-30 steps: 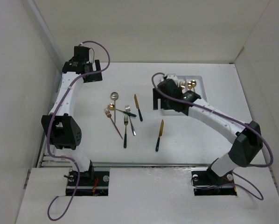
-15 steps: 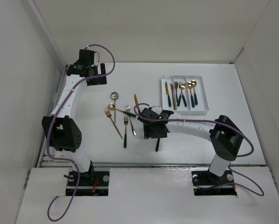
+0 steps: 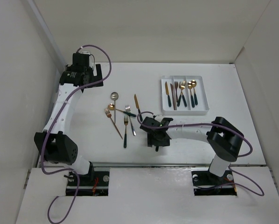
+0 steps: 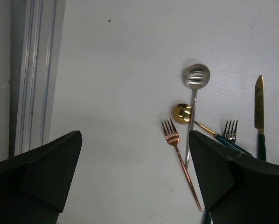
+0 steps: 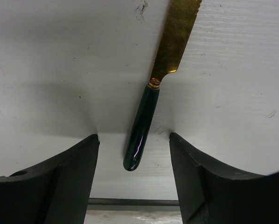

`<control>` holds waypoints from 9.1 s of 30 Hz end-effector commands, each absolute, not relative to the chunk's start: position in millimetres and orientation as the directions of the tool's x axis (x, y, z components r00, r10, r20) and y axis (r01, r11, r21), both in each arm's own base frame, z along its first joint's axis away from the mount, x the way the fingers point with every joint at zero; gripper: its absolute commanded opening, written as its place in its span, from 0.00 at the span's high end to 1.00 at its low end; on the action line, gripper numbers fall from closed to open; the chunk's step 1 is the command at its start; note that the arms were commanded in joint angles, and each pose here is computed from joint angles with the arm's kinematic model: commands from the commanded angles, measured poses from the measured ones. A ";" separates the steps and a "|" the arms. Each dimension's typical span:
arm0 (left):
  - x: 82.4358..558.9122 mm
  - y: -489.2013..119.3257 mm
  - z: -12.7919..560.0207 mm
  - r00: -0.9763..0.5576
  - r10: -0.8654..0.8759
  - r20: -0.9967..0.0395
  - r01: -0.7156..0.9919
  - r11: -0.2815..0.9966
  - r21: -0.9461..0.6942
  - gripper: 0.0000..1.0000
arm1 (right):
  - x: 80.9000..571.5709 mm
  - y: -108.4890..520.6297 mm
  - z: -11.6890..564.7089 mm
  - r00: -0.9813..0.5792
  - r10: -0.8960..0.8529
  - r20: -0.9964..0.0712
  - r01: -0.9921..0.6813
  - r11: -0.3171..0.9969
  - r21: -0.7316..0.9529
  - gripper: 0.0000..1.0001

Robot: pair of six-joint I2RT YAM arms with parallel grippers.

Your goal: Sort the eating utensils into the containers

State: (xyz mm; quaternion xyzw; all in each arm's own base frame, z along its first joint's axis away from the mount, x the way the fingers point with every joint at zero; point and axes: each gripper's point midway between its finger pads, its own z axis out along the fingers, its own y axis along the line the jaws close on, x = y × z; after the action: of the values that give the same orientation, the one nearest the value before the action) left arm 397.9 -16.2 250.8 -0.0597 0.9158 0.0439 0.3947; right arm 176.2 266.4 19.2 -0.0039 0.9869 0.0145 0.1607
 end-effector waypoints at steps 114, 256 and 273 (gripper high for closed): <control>323.6 -68.8 54.3 -0.941 -0.218 -0.259 -0.193 0.974 -0.117 1.00 | 378.7 209.5 254.0 -0.534 0.008 -0.846 -0.200 0.970 0.135 0.46; 402.4 -162.1 172.9 -0.830 -0.127 -0.542 0.145 0.891 -0.431 1.00 | 330.8 257.7 255.0 -0.436 0.074 -0.897 -0.444 0.849 0.286 0.40; 371.1 -198.3 224.5 -0.802 -0.110 -0.588 0.241 0.839 -0.487 1.00 | 322.7 422.7 270.3 -0.588 0.228 -0.776 -0.607 0.510 0.610 0.38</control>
State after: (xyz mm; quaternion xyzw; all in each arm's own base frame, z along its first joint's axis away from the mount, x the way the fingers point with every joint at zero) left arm 376.7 -192.3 201.4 0.0313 0.9179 -0.2660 0.2928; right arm 321.8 396.7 213.8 -0.1433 0.8061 0.3978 0.4140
